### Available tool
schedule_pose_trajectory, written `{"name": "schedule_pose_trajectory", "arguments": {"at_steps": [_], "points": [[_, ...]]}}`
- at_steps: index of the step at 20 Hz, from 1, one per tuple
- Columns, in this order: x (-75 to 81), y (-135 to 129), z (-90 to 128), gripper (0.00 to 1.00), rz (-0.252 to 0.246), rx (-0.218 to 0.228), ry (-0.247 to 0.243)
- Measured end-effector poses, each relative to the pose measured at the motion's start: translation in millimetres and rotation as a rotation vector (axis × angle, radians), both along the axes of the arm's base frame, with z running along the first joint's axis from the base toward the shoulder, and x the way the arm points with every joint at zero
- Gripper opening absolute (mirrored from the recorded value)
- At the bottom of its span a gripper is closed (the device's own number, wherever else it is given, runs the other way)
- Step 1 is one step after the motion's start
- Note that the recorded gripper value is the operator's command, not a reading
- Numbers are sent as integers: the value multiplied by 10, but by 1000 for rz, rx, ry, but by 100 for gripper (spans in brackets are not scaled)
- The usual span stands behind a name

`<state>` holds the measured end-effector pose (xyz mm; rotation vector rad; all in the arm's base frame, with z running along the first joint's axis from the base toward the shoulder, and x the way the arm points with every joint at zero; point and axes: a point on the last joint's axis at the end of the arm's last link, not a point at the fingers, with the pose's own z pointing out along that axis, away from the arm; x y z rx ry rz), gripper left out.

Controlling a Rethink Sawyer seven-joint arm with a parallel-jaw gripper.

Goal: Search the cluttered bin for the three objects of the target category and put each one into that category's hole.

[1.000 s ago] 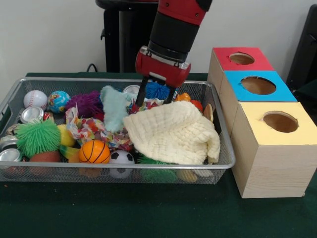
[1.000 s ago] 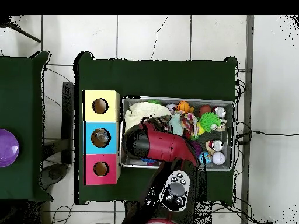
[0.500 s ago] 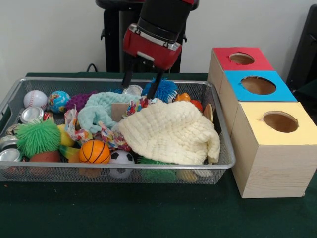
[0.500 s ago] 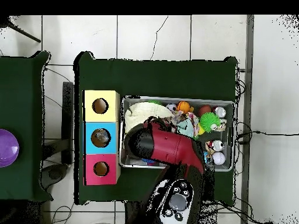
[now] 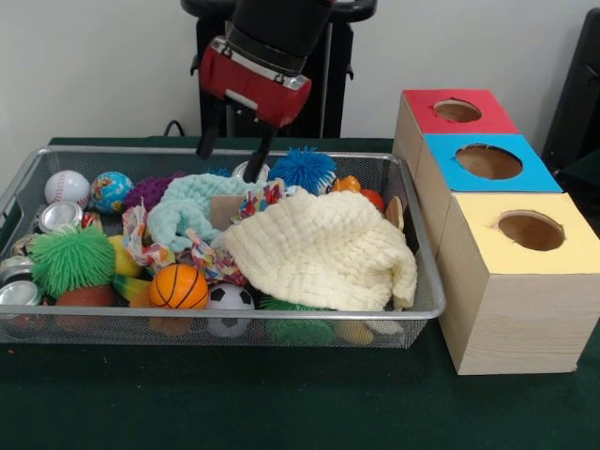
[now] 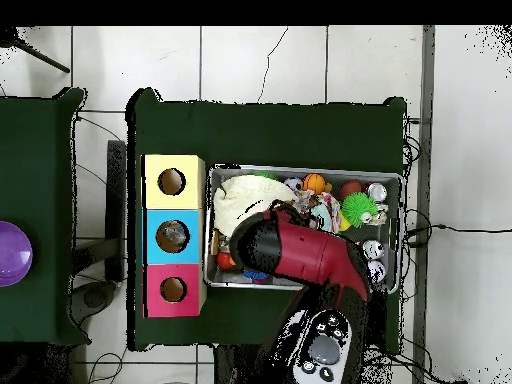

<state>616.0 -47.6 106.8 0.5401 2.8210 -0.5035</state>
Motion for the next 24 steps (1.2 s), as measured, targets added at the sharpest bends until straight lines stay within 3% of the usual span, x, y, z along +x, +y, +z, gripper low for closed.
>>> {"name": "schedule_pose_trajectory", "arguments": {"at_steps": [3, 9, 14, 24], "points": [[18, -188, -31, 100, 4, -20, -11], [125, -680, -173, 100, 44, -84, -92], [120, -924, -295, 100, 70, -115, -130], [101, -1167, -558, 100, 108, -145, -169]]}}
